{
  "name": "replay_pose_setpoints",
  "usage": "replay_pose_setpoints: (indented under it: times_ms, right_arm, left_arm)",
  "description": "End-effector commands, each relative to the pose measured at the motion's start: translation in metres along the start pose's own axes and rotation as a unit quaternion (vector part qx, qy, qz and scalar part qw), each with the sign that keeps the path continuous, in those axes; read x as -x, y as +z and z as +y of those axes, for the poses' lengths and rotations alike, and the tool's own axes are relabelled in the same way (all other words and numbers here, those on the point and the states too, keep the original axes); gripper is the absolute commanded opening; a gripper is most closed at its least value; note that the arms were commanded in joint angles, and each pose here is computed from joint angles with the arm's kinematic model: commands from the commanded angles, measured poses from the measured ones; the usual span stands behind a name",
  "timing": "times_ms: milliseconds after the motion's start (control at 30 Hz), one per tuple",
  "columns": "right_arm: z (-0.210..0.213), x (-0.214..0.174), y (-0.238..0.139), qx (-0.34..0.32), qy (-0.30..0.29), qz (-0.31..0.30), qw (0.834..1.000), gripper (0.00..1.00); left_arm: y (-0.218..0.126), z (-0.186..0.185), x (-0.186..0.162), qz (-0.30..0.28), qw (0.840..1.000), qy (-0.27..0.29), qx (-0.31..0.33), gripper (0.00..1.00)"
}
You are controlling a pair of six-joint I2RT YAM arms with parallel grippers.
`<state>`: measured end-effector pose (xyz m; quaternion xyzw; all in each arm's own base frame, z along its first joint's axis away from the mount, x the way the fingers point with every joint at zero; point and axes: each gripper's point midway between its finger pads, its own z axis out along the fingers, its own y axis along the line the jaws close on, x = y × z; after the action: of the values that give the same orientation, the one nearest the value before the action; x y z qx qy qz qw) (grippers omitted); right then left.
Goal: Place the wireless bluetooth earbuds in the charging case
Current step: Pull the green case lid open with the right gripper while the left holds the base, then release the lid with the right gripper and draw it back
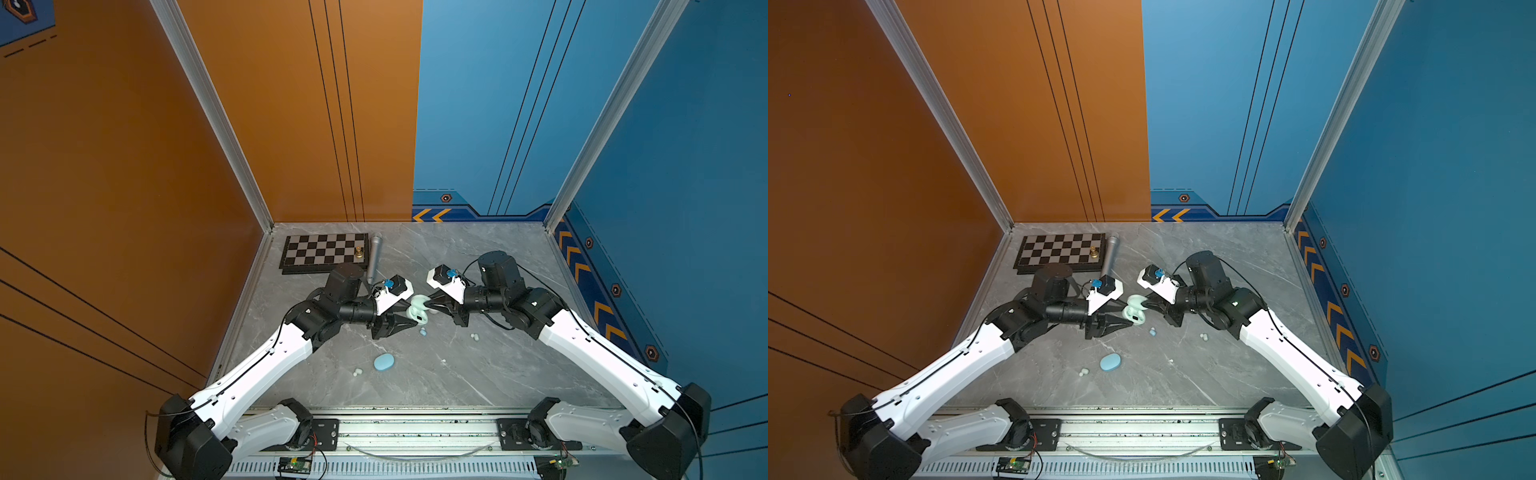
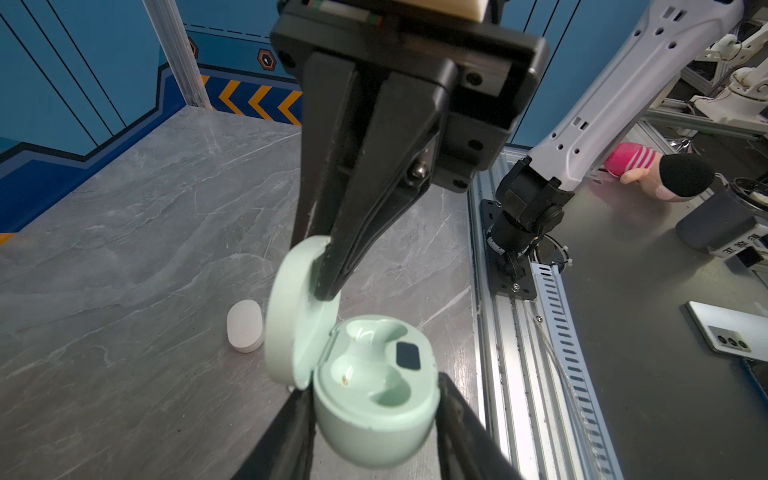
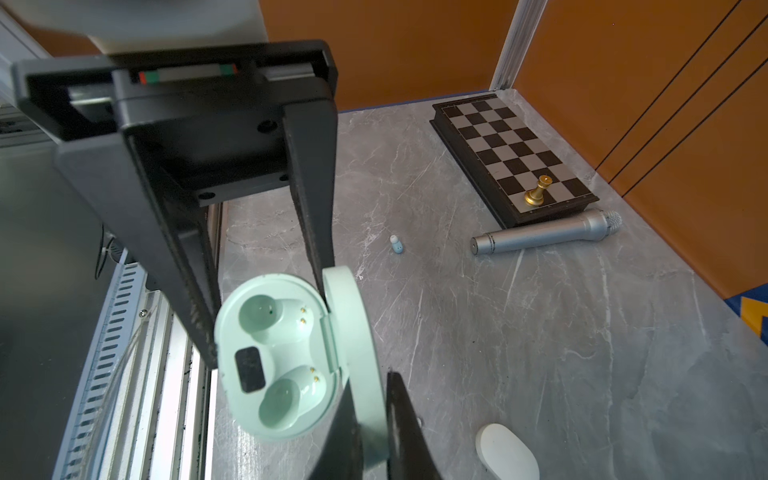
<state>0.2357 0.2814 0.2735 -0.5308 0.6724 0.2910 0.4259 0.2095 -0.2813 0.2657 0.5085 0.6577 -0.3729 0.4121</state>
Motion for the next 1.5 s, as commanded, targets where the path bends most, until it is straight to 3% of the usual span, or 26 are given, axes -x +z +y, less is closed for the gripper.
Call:
replay_pose_setpoints:
  times_ms: [0,367,600,1267,1367,1467]
  right_arm:
    - [0.002,-0.004,-0.007,-0.019,-0.036,0.015,0.999,0.06]
    - [0.0,-0.005,-0.006,-0.039,-0.066,0.027,0.997,0.06]
    - [0.0,-0.002,-0.008,-0.047,-0.068,0.025,0.996,0.05]
    - [0.003,0.006,-0.007,-0.043,-0.061,0.014,0.997,0.07]
    - [-0.001,0.006,-0.008,-0.054,-0.057,0.014,0.997,0.14]
    - [-0.009,0.007,-0.013,-0.076,-0.041,0.004,0.996,0.24]
  left_arm:
    - [-0.011,0.013,0.018,-0.018,0.999,0.021,0.045,0.49]
    - [-0.015,0.02,0.063,-0.049,0.995,0.065,0.065,0.51]
    - [-0.006,0.016,0.06,-0.033,0.995,0.079,0.046,0.46]
    - [0.01,0.017,0.046,-0.006,0.996,0.089,0.03,0.09]
    - [0.01,0.019,0.046,-0.004,0.996,0.088,0.035,0.01]
    - [0.009,0.023,0.044,0.0,0.995,0.084,0.044,0.0]
